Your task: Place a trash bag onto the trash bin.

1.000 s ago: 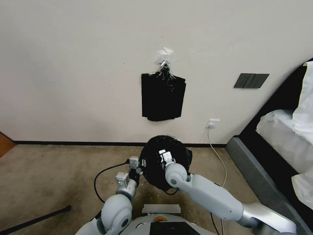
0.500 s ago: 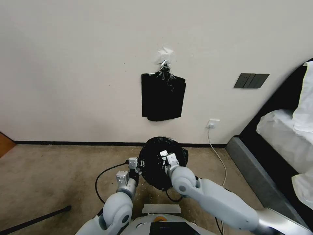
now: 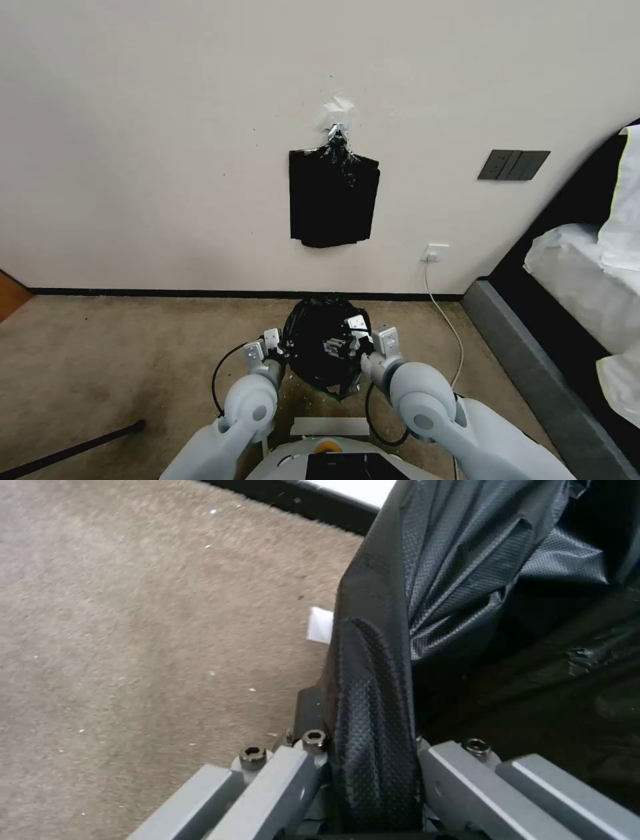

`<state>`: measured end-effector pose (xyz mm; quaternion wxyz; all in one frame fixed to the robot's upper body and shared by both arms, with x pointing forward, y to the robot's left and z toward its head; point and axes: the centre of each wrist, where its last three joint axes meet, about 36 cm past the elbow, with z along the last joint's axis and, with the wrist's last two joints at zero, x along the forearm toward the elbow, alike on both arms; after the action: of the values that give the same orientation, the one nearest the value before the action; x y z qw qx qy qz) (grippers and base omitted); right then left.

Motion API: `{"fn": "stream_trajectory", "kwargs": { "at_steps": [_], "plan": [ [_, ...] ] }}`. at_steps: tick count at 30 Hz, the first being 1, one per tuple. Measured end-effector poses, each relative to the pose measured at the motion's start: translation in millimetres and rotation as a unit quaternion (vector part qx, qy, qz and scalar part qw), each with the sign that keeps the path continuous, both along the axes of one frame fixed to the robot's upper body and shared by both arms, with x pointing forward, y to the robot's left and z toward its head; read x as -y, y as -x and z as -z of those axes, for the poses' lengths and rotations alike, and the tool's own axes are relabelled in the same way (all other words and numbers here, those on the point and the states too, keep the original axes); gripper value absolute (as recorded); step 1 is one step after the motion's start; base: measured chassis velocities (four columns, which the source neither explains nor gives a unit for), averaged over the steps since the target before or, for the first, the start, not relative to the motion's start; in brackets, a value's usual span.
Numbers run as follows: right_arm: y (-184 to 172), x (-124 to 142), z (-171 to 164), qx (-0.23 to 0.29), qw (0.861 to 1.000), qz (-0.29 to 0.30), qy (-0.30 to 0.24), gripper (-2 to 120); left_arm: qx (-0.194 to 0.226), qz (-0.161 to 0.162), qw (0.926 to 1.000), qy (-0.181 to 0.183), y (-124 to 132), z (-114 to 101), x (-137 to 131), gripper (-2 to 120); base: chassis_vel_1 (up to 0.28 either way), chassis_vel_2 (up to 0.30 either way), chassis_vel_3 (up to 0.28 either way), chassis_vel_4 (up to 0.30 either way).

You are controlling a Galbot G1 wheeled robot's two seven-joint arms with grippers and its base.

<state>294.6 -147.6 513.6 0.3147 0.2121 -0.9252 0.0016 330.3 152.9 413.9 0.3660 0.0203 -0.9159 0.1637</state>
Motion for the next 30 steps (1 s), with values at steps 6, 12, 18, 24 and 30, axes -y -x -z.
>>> {"fn": "stream_trajectory", "kwargs": {
  "at_steps": [6, 12, 18, 24, 30],
  "plan": [
    [-1, 0, 1, -0.001, 1.000, 0.001, 0.001, 100, -0.010, 0.000, 0.9999, -0.002, -1, 3, 1, 1, 0.000, 0.000, 0.000, 0.000],
    [-2, 1, 4, 0.000, 1.000, 0.004, 0.006, 100, -0.020, 0.006, 0.9997, -0.012, -1, 4, 1, 1, 0.000, 0.000, 0.000, 0.000],
    [-2, 3, 4, -0.002, 1.000, 0.011, 0.006, 100, -0.028, 0.012, 0.9994, -0.014, -3, 5, -1, 16, 0.000, 0.000, 0.000, 0.000],
    [-2, 14, 2, 0.003, 1.000, 0.028, 0.001, 100, -0.003, 0.033, 0.9994, -0.009, 1, -1, -5, 40, 0.000, 0.000, 0.000, 0.000],
    [-1, 24, 13, 0.041, 0.998, 0.049, -0.004, 100, 0.067, 0.052, 0.9961, -0.023, 12, -13, -15, 59, 0.000, 0.000, 0.000, 0.000]
  ]
}}
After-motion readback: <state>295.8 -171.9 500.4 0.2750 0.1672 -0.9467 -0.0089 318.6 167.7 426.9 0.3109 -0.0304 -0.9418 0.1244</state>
